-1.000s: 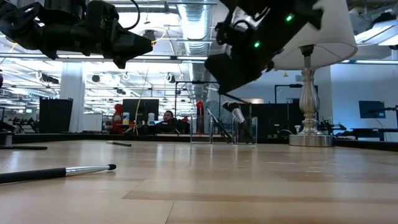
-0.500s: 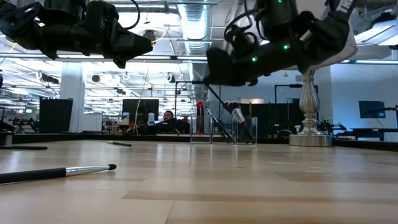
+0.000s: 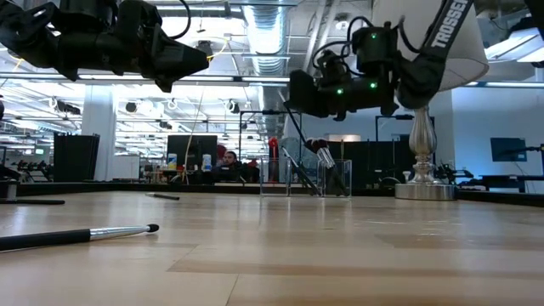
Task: Put items in baskets/containers
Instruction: Put the silver and white eyeshadow brush into the transparent organizer, then put the silver eyeshadow brush into the transparent organizer
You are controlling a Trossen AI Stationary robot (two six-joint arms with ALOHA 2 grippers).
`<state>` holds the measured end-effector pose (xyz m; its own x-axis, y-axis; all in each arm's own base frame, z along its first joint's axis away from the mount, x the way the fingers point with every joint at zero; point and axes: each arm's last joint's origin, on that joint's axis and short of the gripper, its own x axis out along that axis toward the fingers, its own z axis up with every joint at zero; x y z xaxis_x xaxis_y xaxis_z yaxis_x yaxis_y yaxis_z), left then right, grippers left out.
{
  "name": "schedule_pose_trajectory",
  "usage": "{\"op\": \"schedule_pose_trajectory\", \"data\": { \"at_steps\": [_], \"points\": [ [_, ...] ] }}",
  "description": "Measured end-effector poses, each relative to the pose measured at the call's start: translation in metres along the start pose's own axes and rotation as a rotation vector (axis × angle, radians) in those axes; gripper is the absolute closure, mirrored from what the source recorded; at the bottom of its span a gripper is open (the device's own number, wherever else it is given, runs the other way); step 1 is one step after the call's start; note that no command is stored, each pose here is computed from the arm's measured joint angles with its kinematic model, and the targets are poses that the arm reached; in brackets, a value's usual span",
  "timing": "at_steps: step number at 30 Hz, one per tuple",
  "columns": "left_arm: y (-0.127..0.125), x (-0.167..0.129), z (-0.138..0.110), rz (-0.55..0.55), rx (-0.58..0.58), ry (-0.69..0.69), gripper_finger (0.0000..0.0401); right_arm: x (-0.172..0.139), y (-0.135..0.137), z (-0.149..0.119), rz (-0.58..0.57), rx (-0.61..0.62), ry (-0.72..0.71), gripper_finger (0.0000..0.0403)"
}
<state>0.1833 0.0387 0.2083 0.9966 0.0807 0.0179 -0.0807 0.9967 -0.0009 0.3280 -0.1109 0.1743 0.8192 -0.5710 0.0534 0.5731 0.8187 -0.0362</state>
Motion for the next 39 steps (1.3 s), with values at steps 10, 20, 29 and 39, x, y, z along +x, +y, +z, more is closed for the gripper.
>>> {"op": "schedule_pose_trajectory", "data": {
  "at_steps": [10,20,29,39],
  "points": [
    [0.0,0.0,0.001,0.0,0.0,-0.005,0.0284,0.005,-0.021,-0.012,-0.018,0.041,0.11,0.0399],
    [0.0,0.0,0.001,-0.001,0.0,-0.007,0.0284,0.005,-0.023,-0.016,-0.022,0.038,0.152,0.0397],
    [0.0,0.0,0.001,-0.001,0.0,-0.007,0.0284,0.004,-0.023,-0.02,-0.026,0.053,0.195,0.037],
    [0.0,0.0,0.001,0.0,0.0,-0.007,0.0284,0.004,-0.019,-0.02,-0.016,0.052,0.195,0.0362]
  ]
}}
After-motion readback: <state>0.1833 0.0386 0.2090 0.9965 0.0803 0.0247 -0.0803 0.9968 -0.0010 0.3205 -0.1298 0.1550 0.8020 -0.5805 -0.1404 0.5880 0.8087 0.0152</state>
